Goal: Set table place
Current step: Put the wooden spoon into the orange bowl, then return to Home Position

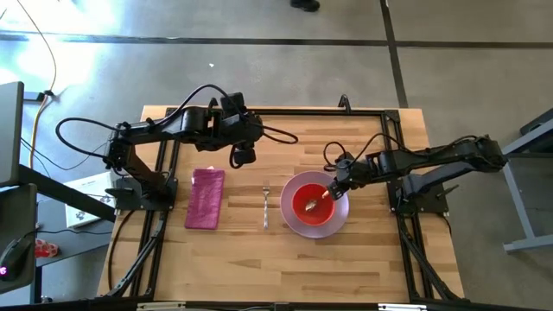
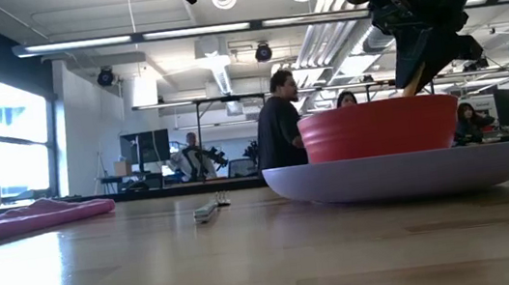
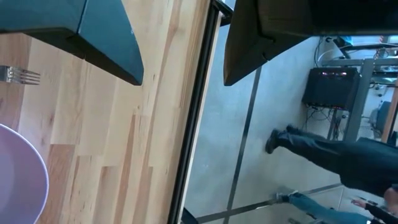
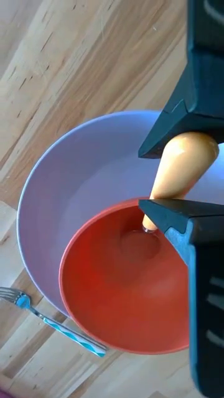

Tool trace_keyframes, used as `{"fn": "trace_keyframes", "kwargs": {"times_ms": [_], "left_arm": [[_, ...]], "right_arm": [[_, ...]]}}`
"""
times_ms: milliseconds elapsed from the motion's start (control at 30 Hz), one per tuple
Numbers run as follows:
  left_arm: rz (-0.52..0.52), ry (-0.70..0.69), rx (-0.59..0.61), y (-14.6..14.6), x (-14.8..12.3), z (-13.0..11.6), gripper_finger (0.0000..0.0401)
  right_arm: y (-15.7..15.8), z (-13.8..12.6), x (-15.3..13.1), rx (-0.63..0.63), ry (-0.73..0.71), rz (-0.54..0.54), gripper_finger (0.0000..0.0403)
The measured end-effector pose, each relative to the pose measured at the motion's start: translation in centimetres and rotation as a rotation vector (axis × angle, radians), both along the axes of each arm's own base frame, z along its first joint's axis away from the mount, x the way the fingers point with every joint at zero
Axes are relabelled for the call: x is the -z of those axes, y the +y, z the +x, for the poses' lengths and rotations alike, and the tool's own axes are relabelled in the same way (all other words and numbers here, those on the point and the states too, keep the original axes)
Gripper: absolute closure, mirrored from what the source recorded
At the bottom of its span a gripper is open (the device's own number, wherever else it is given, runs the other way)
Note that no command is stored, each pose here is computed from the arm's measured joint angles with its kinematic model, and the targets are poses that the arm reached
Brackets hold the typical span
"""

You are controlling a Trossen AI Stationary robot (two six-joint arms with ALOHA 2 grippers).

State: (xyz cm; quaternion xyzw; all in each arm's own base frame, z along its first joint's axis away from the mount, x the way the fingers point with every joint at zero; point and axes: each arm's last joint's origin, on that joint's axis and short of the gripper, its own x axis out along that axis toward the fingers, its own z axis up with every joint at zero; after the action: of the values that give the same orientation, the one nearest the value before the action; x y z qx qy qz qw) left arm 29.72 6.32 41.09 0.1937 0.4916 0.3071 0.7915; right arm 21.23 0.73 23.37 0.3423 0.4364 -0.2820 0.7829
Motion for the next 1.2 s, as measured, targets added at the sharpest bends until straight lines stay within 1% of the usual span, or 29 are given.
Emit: {"fn": "trace_keyframes", "kwargs": {"times_ms": [133,233,367,567,733,900,1033,1133,1200], "left_arm": [[-0.001,0.0,0.001,0.0,0.0,0.0,0.019],[-0.001,0.0,0.001,0.0,0.0,0.0,0.019],[-0.001,0.0,0.001,0.0,0.0,0.0,0.019],[-0.001,0.0,0.0,0.0,0.0,0.0,0.019],[-0.001,-0.001,-0.001,0.0,0.0,0.0,0.019],[-0.001,-0.001,-0.001,0.0,0.0,0.0,0.019],[-0.001,0.0,0.0,0.0,0.0,0.0,0.019],[-0.001,0.004,0.001,0.0,0.0,0.0,0.019],[0.0,0.018,0.009,0.0,0.1,-0.1,0.019]], "right_arm": [[-0.2,0.0,0.0,-0.014,0.003,0.013,0.0303],[-0.2,0.0,0.0,-0.023,0.01,0.009,0.0294],[-0.2,-0.2,0.1,-0.021,0.032,0.01,0.027],[-0.3,-0.2,0.1,-0.019,0.029,0.0,0.0227],[-0.3,-0.2,0.1,-0.024,0.031,-0.033,0.0205],[-0.9,-0.4,0.0,-0.012,0.038,-0.06,0.0201],[-1.7,-1.0,-0.8,0.012,0.004,-0.068,0.0201],[-2.2,-1.7,-2.0,0.02,-0.046,-0.101,0.0202],[-2.6,-2.3,-3.5,0.022,-0.102,-0.156,0.0209]]}}
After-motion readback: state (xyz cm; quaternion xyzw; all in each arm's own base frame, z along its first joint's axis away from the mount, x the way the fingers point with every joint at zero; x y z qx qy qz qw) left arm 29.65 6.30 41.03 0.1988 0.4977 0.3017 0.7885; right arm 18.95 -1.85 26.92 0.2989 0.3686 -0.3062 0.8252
